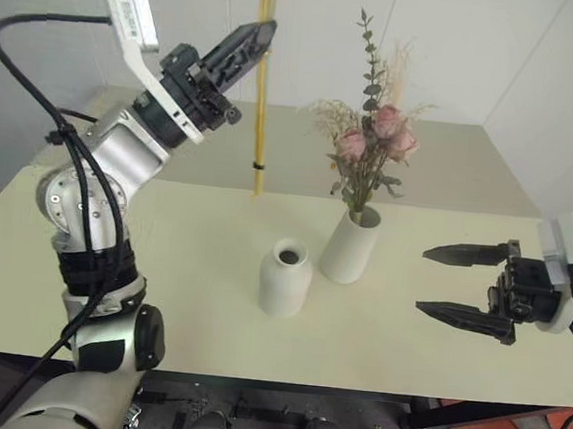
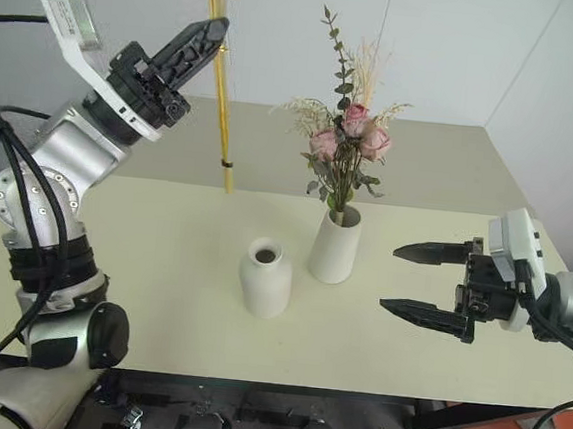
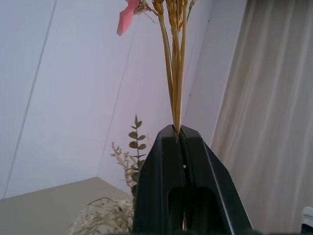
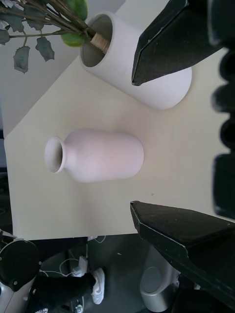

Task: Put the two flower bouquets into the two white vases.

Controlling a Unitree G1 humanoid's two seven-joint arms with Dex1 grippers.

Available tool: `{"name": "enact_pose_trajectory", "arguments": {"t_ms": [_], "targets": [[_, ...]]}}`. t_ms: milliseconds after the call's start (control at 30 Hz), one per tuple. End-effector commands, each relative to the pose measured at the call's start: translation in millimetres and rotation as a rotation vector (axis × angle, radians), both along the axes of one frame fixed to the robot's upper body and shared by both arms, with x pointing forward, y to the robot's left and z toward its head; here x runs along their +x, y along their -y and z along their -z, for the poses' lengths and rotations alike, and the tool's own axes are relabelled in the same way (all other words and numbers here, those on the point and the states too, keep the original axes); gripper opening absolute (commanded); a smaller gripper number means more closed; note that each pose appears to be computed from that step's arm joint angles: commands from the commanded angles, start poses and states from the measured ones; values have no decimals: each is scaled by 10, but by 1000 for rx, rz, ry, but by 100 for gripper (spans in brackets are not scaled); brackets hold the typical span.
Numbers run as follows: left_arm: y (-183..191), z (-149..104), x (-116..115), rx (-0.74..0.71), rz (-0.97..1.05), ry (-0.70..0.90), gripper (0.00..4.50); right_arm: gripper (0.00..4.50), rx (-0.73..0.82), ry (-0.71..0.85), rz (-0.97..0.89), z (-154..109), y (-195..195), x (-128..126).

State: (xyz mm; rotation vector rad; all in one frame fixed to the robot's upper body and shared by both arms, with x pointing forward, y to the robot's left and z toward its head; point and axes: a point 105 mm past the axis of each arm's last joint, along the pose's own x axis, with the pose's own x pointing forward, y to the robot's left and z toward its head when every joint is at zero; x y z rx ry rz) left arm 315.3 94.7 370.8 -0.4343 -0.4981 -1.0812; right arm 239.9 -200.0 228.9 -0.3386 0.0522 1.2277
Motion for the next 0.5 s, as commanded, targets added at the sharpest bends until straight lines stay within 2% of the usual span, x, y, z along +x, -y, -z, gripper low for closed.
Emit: {"name": "enact_pose_trajectory", "arguments": {"t_ms": [33, 233, 500], "targets": [[83, -7, -66, -14, 54, 6, 4, 450, -23, 72, 9, -121, 15, -46], [267, 219, -142, 78, 157, -17, 4, 450, -28, 77, 31, -118, 31, -66], [325, 526, -155, 163, 165, -50, 4, 450, -28, 79, 45, -88, 16, -84]]}}
